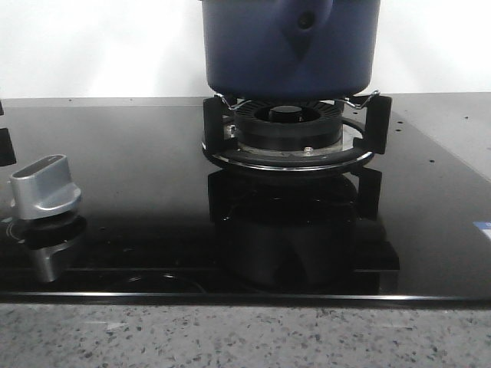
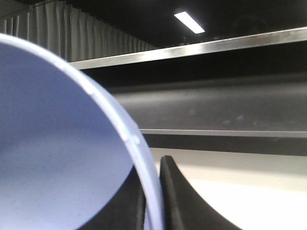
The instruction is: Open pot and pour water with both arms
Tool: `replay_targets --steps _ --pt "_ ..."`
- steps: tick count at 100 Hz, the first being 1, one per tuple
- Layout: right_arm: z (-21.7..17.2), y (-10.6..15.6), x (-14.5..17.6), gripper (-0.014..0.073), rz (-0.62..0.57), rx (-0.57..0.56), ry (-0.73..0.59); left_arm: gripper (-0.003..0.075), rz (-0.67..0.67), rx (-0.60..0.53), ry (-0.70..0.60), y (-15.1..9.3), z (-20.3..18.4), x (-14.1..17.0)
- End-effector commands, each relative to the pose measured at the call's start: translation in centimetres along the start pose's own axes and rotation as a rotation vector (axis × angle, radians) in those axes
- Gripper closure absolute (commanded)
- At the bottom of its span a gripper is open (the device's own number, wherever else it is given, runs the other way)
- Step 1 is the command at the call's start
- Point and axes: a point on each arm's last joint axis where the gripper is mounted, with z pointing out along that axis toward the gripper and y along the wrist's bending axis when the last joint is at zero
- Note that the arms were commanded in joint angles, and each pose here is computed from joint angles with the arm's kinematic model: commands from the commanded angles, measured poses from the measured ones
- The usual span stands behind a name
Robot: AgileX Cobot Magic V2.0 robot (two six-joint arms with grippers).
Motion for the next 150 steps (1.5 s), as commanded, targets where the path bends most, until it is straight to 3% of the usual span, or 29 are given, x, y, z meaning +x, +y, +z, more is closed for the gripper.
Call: replay_targets --steps 1,30,44,58,84,110,130,150 --pt "0.3 -0.5 -3.5 0.0642 -0.002 0.019 -0.159 0.0457 -0.006 0.004 -0.122 -1.2 -1.4 -3.1" --pt "0.7 -0.5 -3.7 0.0642 -0.002 0.021 -0.14 0.0457 -0.007 0.004 -0.123 -1.2 -1.4 -3.1" --pt "1.5 -0.9 -5.3 0.0642 0.009 0.036 -0.059 0.0457 -0.036 0.017 -0.157 -1.3 -1.5 -3.4" --pt "2.1 -2.3 -7.3 0.0642 0.051 0.086 0.187 0.0457 -0.045 0.053 -0.168 -1.8 -1.4 -3.6" --pt "0.6 -7.9 -10.0 0.0642 0.111 0.229 0.823 0.0457 -0.04 0.156 -0.169 -4.5 0.4 -3.8" --pt "-4.8 -13.5 -7.2 0.0642 0.204 0.442 1.308 0.0457 -0.018 0.199 -0.176 -7.2 2.1 -4.0" --pt "-8.1 -16.6 -4.0 0.0642 0.28 0.569 1.466 0.0457 -0.002 0.23 -0.182 -8.6 2.8 -4.0" --pt "-9.6 -17.7 -2.2 0.0642 0.315 0.613 1.531 0.0457 -0.005 0.239 -0.185 -8.8 2.9 -4.1"
